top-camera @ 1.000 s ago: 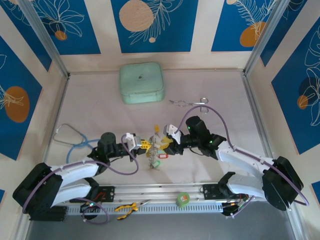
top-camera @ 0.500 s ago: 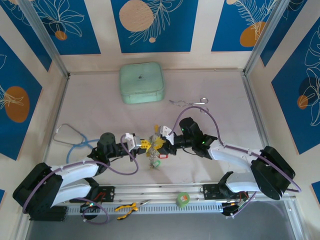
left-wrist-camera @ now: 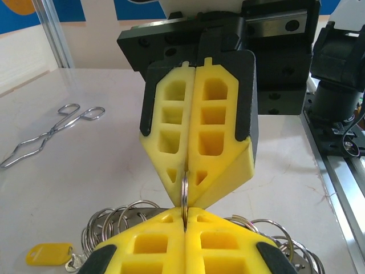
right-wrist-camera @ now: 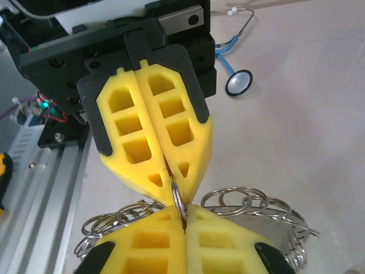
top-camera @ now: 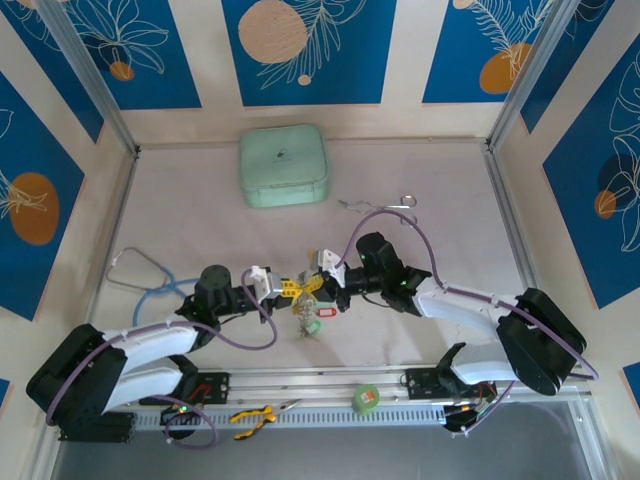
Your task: Put the keys on the keyring
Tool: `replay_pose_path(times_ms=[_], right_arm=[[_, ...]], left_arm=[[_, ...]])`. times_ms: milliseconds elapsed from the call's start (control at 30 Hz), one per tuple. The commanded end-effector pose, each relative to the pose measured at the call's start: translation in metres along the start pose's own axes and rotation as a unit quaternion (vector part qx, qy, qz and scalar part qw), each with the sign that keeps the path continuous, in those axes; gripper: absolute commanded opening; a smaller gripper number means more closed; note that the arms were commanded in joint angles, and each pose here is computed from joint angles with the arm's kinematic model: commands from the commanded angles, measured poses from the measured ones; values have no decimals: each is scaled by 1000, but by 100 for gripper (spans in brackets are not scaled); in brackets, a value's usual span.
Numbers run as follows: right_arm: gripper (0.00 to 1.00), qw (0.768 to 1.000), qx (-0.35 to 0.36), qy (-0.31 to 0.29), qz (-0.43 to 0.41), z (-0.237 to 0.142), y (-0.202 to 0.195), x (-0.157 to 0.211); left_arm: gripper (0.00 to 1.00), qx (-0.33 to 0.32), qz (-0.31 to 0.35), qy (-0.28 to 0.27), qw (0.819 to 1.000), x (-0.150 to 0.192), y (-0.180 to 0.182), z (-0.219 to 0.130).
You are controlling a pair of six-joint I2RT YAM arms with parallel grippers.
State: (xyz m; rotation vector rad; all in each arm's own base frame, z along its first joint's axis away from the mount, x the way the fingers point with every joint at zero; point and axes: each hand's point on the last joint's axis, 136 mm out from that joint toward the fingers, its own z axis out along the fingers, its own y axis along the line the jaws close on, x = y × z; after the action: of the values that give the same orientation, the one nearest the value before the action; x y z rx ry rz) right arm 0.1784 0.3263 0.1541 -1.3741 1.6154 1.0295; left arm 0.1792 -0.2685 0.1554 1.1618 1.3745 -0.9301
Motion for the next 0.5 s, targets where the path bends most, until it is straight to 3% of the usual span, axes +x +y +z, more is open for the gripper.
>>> replay_pose_path(times_ms=[0,67,133,300,467], right_arm=[[0,1000,-16,-1,-21,1,6,-15],[0,999,-4,27,-39,-1,4,-12],[0,996,2,63,-60,-5,5,-9],[0,977,5,177,-118,-12,7,8],[0,960,-1,233,-154,-14,7,7]], left_arm=[[4,-11,15,-17,1000,-11,4,0],[21,-17,16,-1,1000,-10,6,0],[27,-19,21,14,1000,-8,7,-1],[26,-21,42,37,998,-11,6,-6],[19,-13,44,43,998,-12,4,-5]])
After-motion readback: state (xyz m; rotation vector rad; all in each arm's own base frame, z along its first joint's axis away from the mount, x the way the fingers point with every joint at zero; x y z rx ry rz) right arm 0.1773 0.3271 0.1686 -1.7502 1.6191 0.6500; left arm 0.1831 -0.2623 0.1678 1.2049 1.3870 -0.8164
